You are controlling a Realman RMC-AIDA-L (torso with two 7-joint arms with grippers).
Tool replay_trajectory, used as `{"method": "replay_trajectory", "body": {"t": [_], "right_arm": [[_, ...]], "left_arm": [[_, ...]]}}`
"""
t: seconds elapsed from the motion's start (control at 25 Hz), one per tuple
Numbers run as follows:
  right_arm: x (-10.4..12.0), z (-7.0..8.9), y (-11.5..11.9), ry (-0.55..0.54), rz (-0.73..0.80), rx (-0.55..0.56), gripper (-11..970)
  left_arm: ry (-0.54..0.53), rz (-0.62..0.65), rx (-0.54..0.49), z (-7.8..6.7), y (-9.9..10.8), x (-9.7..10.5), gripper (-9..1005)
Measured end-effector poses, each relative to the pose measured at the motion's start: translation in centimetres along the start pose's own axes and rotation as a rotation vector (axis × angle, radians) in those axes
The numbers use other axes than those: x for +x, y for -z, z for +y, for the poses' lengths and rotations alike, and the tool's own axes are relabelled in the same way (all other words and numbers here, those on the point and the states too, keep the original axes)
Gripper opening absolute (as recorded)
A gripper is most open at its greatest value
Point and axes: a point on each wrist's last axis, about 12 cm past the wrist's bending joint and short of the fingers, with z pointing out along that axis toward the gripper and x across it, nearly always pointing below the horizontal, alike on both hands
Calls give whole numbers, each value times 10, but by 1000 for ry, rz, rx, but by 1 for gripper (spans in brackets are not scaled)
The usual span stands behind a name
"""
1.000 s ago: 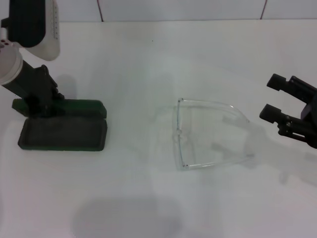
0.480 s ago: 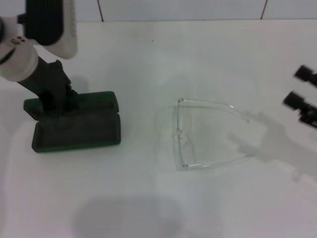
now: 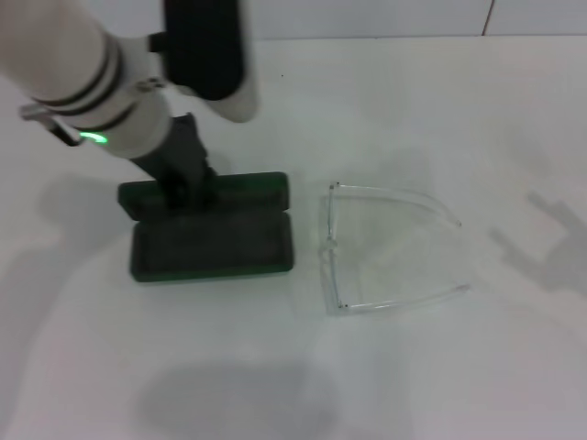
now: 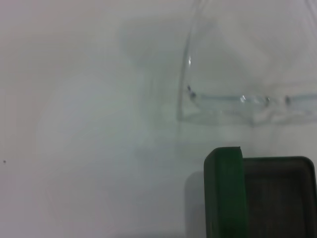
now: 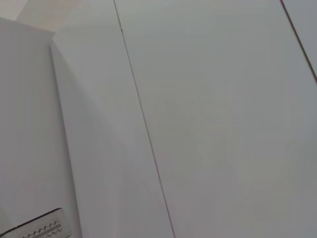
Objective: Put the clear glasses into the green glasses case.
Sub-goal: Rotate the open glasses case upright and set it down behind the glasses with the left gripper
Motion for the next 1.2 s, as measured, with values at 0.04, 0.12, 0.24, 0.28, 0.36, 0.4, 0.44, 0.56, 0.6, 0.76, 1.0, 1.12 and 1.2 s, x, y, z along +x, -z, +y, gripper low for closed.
{"method": "replay_trajectory", "body": {"t": [0.04, 0.12, 0.24, 0.28, 0.36, 0.4, 0.44, 0.56, 0.6, 0.76, 1.0, 1.12, 1.2], "right_arm": [[0, 0, 0, -1, 0, 0, 827], [0, 0, 1, -2, 2, 1, 827], [1, 1, 3, -4, 5, 6, 827], [1, 2, 4, -4, 5, 8, 827], [1, 2, 5, -5, 5, 7, 827], [1, 2, 5, -5, 5, 5, 827], [1, 3, 5, -5, 5, 3, 826], [2, 3, 6, -4, 9, 0, 826], [2, 4, 6, -2, 9, 0, 826], [4, 6, 6, 1, 10, 1, 826], [5, 7, 10, 4, 11, 6, 825], [6, 9, 11, 9, 7, 7, 825], [6, 10, 13, 10, 7, 10, 825]], "left_arm": [[8, 4, -9, -1, -2, -7, 203], [20, 4, -27, -3, -4, -18, 203], [4, 3, -38, -7, -9, -30, 203], [4, 3, -38, -7, -9, -30, 203], [-6, 7, -40, -12, -13, -39, 203], [-8, 8, -38, -14, -13, -41, 203], [-8, 9, -36, -16, -14, -45, 203], [-9, 11, -32, -21, -17, -53, 203], [-9, 10, -34, -22, -17, -54, 204], [-22, 2, -46, -25, -19, -63, 204], [-61, -10, -61, -32, -23, -76, 204], [-81, -14, -65, -35, -25, -79, 204], [-81, -25, -75, -34, -24, -82, 203]]}}
